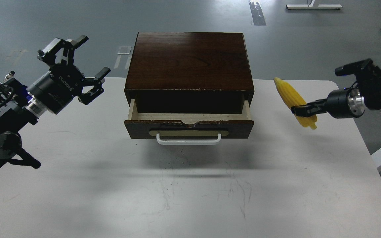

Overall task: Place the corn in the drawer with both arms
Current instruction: 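Lift the corn with the right gripper and carry it over the drawer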

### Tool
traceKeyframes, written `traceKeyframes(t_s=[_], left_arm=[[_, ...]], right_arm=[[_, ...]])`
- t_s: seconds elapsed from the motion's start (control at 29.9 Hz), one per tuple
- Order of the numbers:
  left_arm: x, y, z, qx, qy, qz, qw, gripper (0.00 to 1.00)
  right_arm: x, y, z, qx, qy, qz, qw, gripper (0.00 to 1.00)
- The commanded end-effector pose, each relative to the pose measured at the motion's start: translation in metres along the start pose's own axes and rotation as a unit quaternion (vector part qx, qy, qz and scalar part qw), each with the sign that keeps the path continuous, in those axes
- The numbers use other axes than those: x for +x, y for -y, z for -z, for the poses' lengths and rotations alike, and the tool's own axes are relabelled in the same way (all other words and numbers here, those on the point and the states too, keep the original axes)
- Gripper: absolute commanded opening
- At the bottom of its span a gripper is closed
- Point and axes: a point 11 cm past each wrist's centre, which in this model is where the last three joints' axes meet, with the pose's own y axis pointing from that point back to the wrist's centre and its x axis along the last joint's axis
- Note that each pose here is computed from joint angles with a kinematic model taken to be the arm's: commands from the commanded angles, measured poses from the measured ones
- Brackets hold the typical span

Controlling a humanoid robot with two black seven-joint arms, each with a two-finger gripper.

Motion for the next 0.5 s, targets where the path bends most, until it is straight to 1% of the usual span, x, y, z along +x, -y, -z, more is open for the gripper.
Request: traceKeyframes(t_s=[0.0,0.03,0.07,0.17,0.23,0.3,0.47], left_arm=[[-0.002,0.002,0.002,-0.002,-0.004,0.003,1.0,0.98],[-0.003,0.003,0.002,-0.002,-0.005,0.004,1.0,0.99],[-0.004,0.004,0.003,-0.003,-0.006,0.005,1.0,0.99],[-0.005,0.005,0.002,-0.002,0.005,0.009,1.0,0.99],[-0.004,0.004,0.0,-0.002,0.009,0.009,1.0,0.98],[-0.003,0.004,-0.002,-0.003,0.012,0.009,1.0,0.99],[-0.002,0.003,-0.005,-0.003,0.016,0.008,1.0,0.99]], right_arm=[[0.067,-0.023,0.027,0.011,-0.051,-0.053,0.997,0.0],[0.077,-0.026,0.034,0.015,-0.061,-0.06,0.996,0.0],[0.094,-0.027,0.052,0.028,-0.084,-0.069,0.994,0.0],[0.125,-0.015,0.103,0.059,-0.146,-0.067,0.985,0.0],[0.132,-0.008,0.121,0.065,-0.172,-0.059,0.981,0.0],[0.141,0.009,0.162,0.081,-0.232,-0.041,0.969,0.0],[0.141,0.037,0.219,0.106,-0.334,-0.031,0.936,0.0]])
